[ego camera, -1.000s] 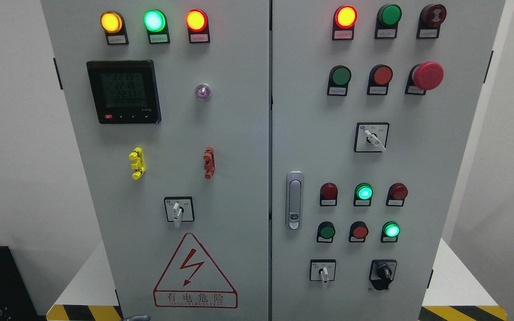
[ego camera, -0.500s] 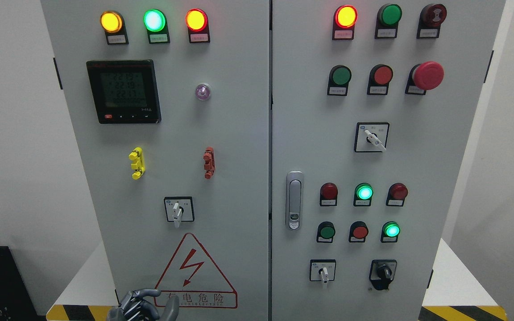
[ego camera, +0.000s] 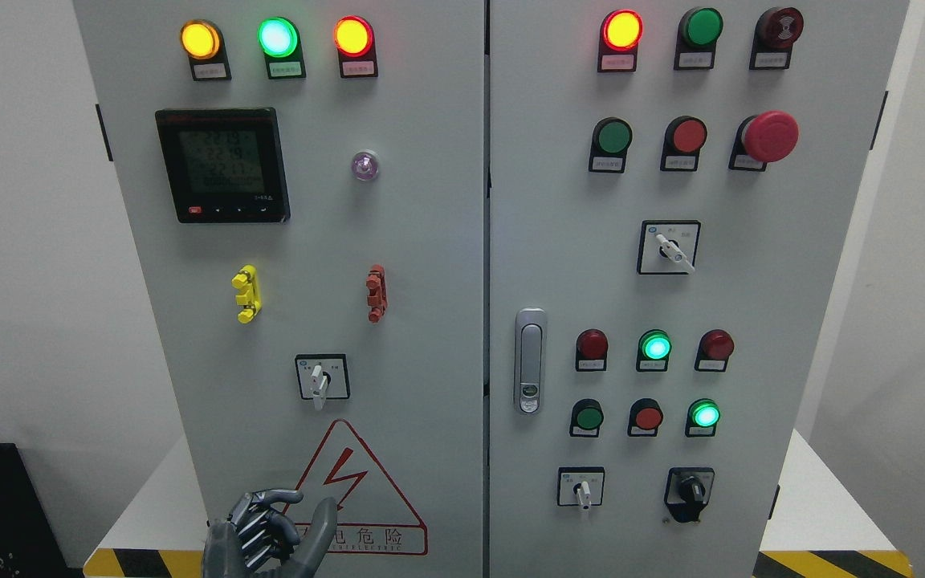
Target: Turn on light switch 1
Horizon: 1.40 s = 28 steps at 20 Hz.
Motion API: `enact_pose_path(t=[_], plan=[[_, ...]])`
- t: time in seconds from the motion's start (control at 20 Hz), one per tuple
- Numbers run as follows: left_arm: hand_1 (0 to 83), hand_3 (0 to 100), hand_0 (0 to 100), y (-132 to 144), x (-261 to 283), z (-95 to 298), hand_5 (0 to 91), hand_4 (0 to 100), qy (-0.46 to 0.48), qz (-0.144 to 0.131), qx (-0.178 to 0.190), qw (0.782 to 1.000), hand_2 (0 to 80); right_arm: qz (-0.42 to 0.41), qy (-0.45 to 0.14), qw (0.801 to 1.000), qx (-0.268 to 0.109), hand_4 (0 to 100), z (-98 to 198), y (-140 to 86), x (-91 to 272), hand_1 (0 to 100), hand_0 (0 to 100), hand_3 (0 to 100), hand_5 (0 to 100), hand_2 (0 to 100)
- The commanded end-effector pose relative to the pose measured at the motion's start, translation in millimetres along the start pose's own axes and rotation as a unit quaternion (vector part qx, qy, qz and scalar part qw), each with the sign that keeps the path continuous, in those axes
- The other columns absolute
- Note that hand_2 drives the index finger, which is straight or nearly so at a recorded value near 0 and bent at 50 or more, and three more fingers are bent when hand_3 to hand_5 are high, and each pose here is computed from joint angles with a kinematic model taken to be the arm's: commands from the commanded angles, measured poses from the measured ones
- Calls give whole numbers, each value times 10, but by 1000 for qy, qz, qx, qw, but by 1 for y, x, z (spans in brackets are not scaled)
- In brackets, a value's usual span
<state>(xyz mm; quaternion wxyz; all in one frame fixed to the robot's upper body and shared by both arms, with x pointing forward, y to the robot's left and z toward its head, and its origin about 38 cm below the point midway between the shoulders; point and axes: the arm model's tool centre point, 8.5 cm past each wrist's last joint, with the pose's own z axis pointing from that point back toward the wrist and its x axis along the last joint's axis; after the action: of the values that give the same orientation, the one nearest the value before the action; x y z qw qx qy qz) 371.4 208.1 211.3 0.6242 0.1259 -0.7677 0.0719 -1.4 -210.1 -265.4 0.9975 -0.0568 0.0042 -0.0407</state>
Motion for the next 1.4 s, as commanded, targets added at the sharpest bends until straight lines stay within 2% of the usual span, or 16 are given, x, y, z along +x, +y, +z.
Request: enact_pose_path(t=[0.0, 0.6, 0.8, 1.35], plan=[[718, 896, 82, -12, 18, -15, 849, 895, -8, 16, 3, 1000, 513, 0, 0, 1000, 0, 0, 0, 0, 0, 0, 307, 0, 0, 0], [717, 895, 107, -17, 36, -32, 850, 894, -15, 20, 7, 1000, 513, 0, 0, 1000, 0, 0, 0, 0, 0, 0, 308, 0, 0, 0], [719, 896, 112, -18, 41, -37, 850, 893, -14, 14, 10, 1000, 514, 0, 0, 1000, 0, 0, 0, 0, 0, 0, 308, 0, 0, 0], [722, 897, 124, -11, 44, -42, 853, 891, -17, 15, 23, 999, 515, 0, 0, 1000, 0, 0, 0, 0, 0, 0, 308, 0, 0, 0]])
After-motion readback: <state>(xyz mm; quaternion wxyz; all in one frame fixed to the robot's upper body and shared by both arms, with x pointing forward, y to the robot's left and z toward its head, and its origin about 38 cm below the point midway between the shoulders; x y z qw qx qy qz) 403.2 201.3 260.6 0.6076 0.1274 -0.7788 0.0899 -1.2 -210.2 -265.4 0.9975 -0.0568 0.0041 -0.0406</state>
